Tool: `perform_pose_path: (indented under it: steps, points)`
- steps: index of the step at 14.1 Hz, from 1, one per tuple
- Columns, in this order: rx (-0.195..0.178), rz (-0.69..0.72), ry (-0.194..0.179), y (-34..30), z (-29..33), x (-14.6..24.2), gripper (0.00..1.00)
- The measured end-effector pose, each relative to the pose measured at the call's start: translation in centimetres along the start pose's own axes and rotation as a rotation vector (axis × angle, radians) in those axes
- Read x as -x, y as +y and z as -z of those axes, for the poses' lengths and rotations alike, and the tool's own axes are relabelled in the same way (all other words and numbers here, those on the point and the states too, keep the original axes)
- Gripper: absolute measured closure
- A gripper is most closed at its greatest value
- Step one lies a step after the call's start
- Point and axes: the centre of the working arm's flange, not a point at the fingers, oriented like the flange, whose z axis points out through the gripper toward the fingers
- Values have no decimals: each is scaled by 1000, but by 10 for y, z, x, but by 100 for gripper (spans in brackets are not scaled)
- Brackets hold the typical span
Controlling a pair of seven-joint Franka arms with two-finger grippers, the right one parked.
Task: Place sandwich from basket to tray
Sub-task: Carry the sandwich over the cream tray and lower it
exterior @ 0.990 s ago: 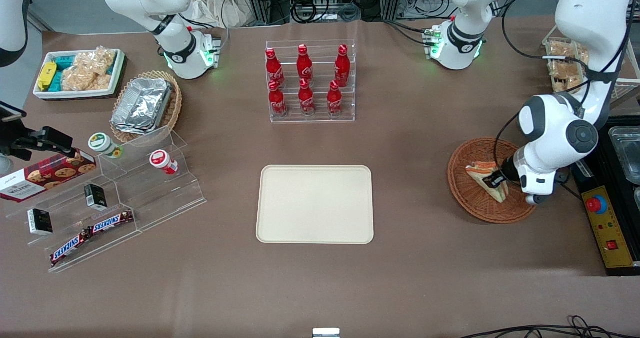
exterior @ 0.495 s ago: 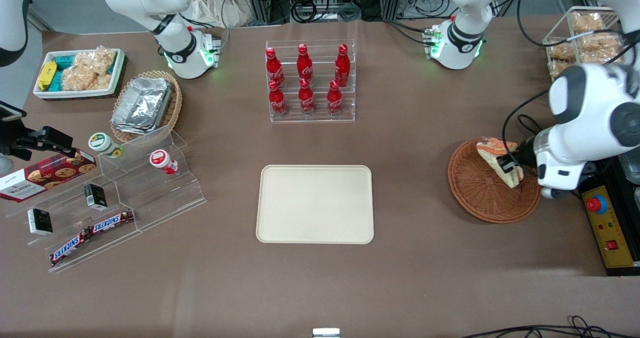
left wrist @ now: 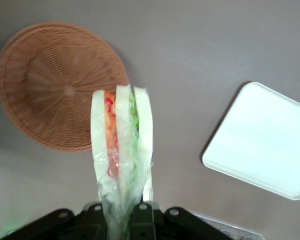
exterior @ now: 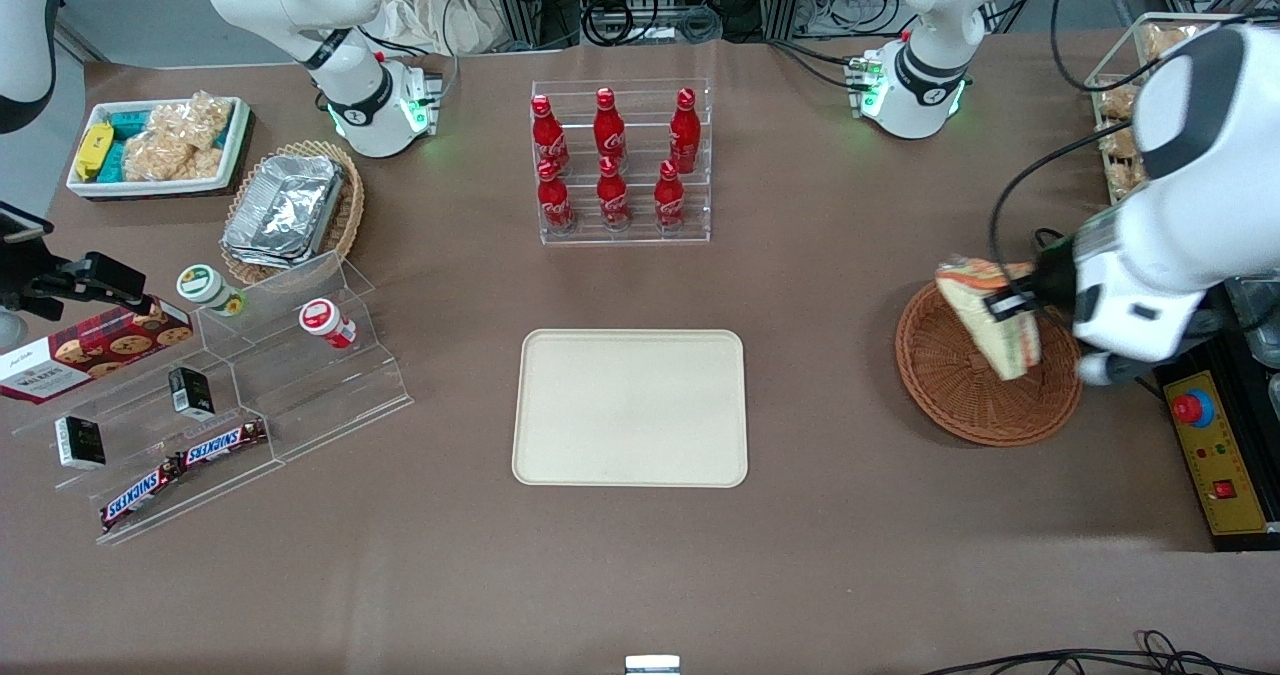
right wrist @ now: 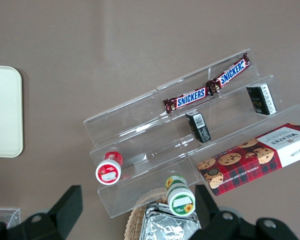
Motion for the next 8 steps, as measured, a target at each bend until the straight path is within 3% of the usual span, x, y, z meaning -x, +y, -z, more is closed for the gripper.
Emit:
perform_pose_path:
  steps: [2, 5, 8]
  points:
    - [-29, -124, 13, 60, -45, 16, 84]
    - [-81, -306, 85, 147, -124, 52, 84]
    - [-92, -381, 101, 195, -196, 72, 84]
